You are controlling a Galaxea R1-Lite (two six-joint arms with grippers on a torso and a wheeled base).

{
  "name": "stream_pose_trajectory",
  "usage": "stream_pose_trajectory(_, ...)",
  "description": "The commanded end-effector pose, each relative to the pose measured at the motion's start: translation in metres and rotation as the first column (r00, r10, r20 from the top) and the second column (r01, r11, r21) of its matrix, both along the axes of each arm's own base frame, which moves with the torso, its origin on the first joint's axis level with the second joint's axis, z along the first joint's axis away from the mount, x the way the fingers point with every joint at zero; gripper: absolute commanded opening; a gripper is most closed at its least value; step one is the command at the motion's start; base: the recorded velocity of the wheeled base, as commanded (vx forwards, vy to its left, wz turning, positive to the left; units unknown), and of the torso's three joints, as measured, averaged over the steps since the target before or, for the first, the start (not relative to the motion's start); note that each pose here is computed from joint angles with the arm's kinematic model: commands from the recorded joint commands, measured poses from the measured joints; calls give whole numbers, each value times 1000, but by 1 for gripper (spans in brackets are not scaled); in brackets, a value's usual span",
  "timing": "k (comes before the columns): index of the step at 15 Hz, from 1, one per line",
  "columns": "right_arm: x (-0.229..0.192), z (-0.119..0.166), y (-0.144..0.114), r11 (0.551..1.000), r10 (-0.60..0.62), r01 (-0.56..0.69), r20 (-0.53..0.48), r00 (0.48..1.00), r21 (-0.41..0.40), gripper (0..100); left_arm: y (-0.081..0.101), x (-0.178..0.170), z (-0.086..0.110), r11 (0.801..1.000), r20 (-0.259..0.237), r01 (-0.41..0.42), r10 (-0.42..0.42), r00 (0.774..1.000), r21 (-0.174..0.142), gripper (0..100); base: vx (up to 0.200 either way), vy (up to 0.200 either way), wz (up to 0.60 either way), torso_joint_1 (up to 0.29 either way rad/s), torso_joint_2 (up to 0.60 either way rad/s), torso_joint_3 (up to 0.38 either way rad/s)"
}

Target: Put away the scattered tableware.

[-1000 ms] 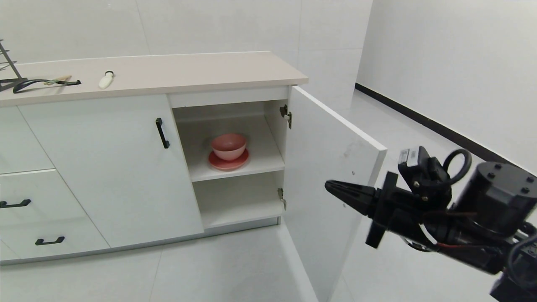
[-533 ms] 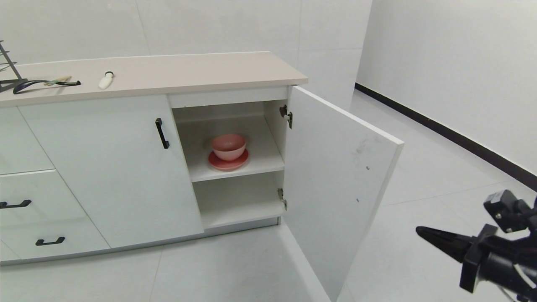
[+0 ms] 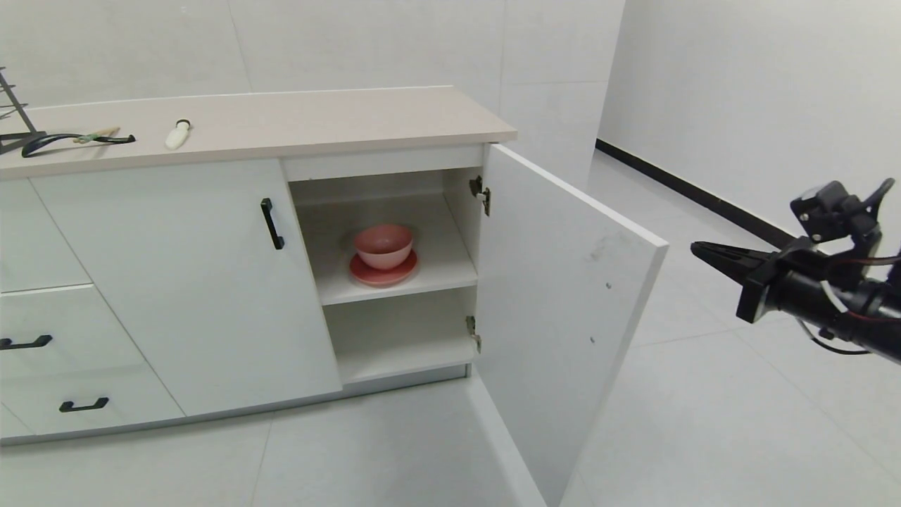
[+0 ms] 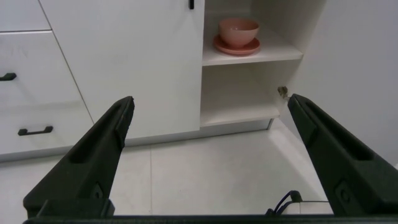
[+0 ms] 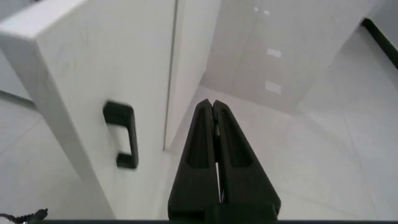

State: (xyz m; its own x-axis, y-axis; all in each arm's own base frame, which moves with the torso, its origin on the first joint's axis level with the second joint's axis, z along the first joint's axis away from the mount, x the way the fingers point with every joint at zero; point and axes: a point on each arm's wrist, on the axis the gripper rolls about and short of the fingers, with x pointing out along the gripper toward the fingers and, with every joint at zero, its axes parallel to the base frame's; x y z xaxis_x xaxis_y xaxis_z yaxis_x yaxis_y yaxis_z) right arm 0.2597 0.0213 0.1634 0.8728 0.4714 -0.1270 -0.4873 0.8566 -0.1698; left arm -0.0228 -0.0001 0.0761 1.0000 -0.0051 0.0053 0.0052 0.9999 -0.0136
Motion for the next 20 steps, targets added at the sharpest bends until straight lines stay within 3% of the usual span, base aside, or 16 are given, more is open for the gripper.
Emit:
stream_pose_trajectory(1,29,-14,20,998,62,-62,-8,998,4,0,0,0,0,1000,1,0,0,1000,-2,100,0,0,0,0,0,0)
stream_pose_trajectory(7,34,-24,34,994,110,-110,-4,994,10,0,0,0,0,1000,1,0,0,1000,-2,100,0,0,0,0,0,0)
stream_pose_trajectory(13,7,-35,79,961,276,-277,-56,959,6,0,0,0,0,1000,1,1,-1,1000,-2,100,0,0,0,0,0,0)
stream_pose_trajectory(20,-4,-35,125,904,427,-427,-49,903,9,0,0,0,0,1000,1,-1,1,1000,0,100,0,0,0,0,0,0)
